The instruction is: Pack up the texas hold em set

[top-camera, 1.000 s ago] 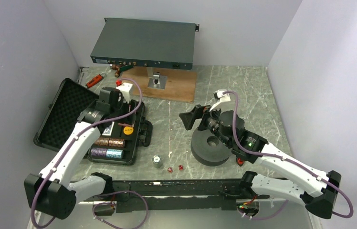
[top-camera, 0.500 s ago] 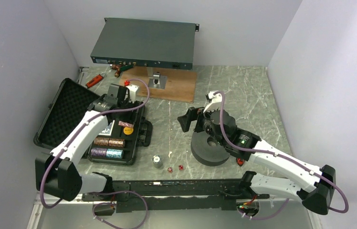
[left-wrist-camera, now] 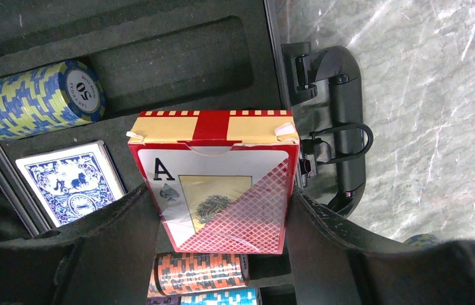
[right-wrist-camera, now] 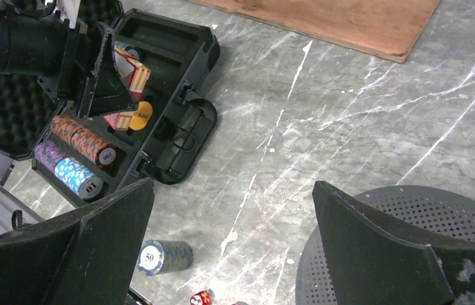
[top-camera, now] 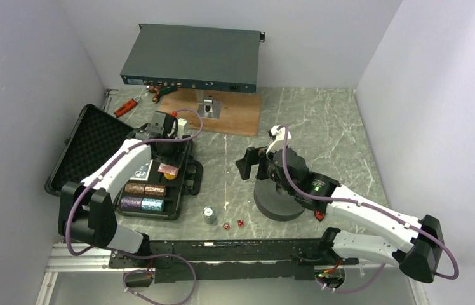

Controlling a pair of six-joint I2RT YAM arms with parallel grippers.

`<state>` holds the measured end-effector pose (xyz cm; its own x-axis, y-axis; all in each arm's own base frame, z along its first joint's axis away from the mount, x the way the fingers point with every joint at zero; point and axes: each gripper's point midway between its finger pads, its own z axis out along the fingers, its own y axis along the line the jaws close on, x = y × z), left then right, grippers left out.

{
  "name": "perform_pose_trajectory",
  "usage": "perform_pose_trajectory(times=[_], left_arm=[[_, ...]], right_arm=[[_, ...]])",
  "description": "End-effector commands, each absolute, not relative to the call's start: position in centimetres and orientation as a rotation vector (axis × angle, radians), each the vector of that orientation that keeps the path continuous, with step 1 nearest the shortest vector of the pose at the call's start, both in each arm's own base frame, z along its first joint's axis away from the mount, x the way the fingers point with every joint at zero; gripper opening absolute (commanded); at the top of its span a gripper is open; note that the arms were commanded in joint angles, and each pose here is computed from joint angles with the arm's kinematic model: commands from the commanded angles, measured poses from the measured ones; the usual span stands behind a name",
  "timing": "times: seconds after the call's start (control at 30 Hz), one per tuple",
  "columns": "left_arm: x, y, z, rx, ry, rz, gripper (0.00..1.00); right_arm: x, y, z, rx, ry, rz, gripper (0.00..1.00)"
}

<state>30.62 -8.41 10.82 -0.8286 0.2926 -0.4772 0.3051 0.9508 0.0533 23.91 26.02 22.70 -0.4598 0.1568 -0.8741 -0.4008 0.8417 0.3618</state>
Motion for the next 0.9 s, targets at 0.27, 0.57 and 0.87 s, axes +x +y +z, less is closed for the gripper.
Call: perform_pose_trajectory(times=[0.27, 0.57, 0.87], left_arm=[[31.7, -7.9, 11.4, 0.387, 2.564, 0.014, 0.00], [31.8, -8.1, 10.2, 0.400, 2.607, 0.006, 0.00], [31.4, -8.9, 9.1, 0.344, 2.678, -0.049, 0.00]], right_arm=[[23.9, 25.1, 24.9, -0.141, 1.867, 0.686, 1.00], [24.3, 26.7, 25.2, -0.183, 1.866, 0.712, 1.00], [24.3, 27.3, 24.7, -0.145, 1.892, 0.749, 1.00]])
